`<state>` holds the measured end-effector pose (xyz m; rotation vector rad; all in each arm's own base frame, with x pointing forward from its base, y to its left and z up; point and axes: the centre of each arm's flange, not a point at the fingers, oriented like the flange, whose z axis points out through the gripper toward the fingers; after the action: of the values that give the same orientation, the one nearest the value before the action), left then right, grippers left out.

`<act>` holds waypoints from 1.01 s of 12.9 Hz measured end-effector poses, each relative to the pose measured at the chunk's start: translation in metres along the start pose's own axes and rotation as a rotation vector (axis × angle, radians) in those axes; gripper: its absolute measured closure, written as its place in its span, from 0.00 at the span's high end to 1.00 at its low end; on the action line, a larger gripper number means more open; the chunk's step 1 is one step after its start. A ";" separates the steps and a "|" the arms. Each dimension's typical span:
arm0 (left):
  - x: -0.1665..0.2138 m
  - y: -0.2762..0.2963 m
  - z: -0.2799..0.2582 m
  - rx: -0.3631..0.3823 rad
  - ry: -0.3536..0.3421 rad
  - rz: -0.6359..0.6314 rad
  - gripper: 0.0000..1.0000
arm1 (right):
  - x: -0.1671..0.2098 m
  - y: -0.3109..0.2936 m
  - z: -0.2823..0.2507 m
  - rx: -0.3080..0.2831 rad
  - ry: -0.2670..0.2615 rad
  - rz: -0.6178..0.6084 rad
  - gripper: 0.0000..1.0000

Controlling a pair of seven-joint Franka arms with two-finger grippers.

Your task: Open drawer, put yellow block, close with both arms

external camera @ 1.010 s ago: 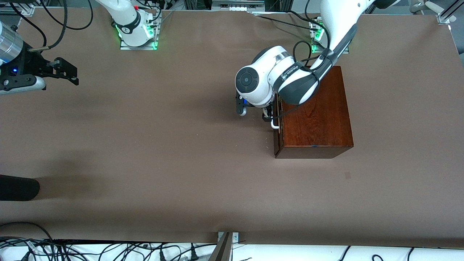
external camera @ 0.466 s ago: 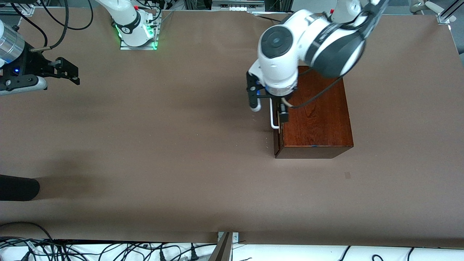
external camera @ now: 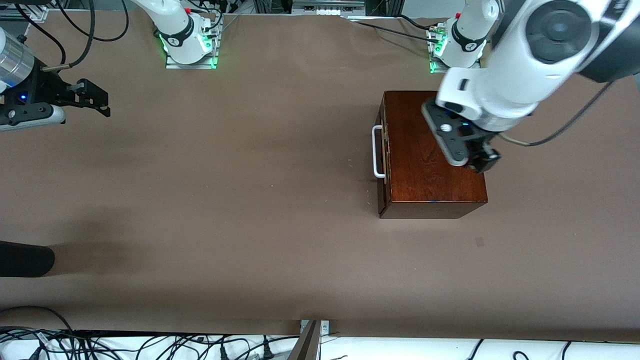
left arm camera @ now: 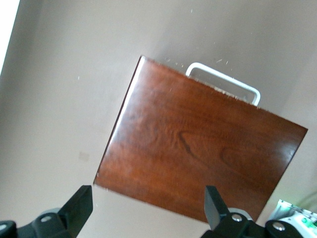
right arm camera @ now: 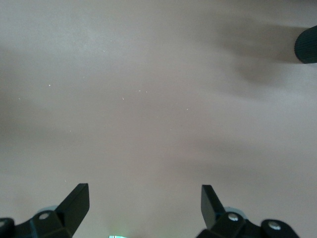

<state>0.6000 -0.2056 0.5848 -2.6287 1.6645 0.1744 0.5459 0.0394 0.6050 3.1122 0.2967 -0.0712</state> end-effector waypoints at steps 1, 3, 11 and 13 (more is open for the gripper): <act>-0.011 -0.007 -0.002 -0.001 -0.001 -0.027 1.00 | 0.000 0.000 0.000 0.000 -0.001 0.000 1.00; -0.037 -0.020 -0.008 -0.015 0.011 -0.100 1.00 | 0.000 0.000 0.000 0.000 -0.002 0.000 1.00; -0.168 -0.017 -0.020 0.012 0.053 -0.853 1.00 | 0.000 -0.001 0.000 0.001 -0.003 -0.001 1.00; -0.176 -0.016 -0.016 0.032 0.086 -0.925 1.00 | 0.000 -0.001 0.000 0.001 -0.003 -0.001 1.00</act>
<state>0.5408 -0.0420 0.6188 -3.0710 0.3168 0.0037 0.5455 0.0399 0.6048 3.1123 0.2981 -0.0761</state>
